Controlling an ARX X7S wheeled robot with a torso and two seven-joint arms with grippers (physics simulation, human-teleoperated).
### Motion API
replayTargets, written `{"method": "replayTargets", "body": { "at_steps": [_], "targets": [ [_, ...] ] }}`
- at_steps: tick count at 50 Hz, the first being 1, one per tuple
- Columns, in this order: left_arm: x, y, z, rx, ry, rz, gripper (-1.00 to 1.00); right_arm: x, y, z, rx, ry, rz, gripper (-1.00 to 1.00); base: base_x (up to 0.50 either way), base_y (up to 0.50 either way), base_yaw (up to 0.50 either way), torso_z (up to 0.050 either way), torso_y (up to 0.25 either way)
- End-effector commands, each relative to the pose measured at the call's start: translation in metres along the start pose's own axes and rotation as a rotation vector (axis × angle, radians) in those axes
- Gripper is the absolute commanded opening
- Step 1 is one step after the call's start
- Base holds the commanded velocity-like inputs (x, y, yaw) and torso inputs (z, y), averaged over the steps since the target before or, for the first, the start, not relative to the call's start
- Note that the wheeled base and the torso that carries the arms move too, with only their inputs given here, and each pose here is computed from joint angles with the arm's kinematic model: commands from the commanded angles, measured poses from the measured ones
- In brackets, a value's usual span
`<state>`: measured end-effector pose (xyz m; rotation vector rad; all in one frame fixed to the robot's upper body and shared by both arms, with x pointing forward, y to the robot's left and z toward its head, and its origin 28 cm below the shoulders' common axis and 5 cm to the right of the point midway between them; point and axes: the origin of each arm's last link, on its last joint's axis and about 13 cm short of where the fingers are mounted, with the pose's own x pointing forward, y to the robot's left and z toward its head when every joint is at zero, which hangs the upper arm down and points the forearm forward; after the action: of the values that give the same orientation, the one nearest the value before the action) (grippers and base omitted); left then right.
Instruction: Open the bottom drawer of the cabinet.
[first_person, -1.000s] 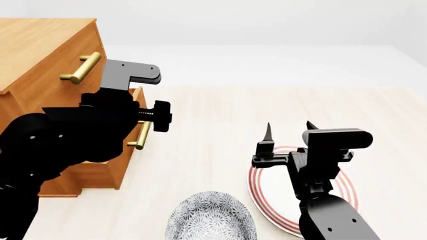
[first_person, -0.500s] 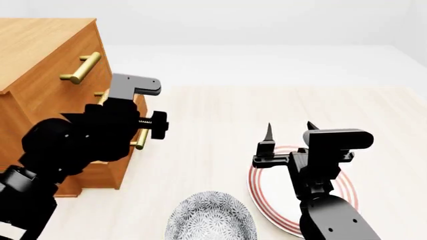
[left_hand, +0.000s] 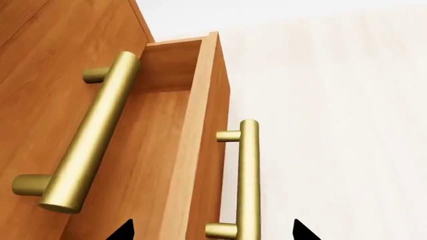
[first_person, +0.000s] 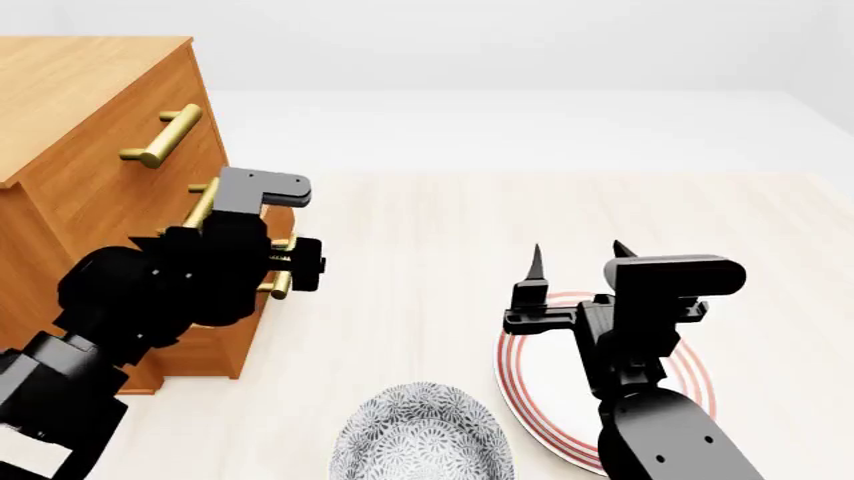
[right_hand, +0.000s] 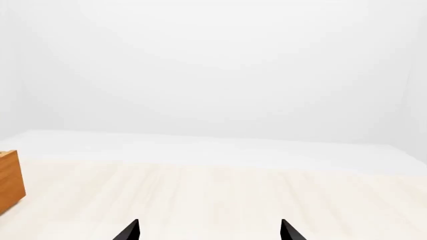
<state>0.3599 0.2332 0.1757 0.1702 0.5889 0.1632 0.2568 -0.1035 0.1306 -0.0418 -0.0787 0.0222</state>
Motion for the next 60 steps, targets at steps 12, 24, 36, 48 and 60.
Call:
{"method": "replayTargets", "body": {
  "at_steps": [12, 24, 36, 48, 60],
  "targets": [
    [0.019, 0.004, -0.009, -0.003, 0.074, -0.007, 1.00, 0.000, 0.001, 0.001, -0.004, -0.002, 0.003, 1.00, 0.00, 0.00, 0.00, 0.000, 0.000],
    [0.030, 0.005, -0.014, -0.008, 0.121, -0.007, 1.00, -0.001, 0.001, 0.002, -0.005, -0.003, 0.004, 1.00, 0.00, 0.00, 0.00, 0.000, 0.000],
    [0.037, 0.004, -0.018, -0.013, 0.153, -0.009, 1.00, -0.002, 0.001, 0.001, -0.006, -0.002, 0.003, 1.00, 0.00, 0.00, 0.00, 0.000, 0.000],
    [0.032, 0.001, -0.018, -0.007, 0.171, -0.092, 1.00, -0.001, 0.001, 0.001, -0.005, -0.002, 0.002, 1.00, 0.00, 0.00, 0.00, 0.000, 0.000],
    [0.026, -0.002, -0.016, 0.009, 0.157, -0.140, 1.00, -0.001, 0.001, 0.003, -0.007, -0.007, 0.004, 1.00, 0.00, 0.00, 0.00, 0.000, 0.000]
  ]
}}
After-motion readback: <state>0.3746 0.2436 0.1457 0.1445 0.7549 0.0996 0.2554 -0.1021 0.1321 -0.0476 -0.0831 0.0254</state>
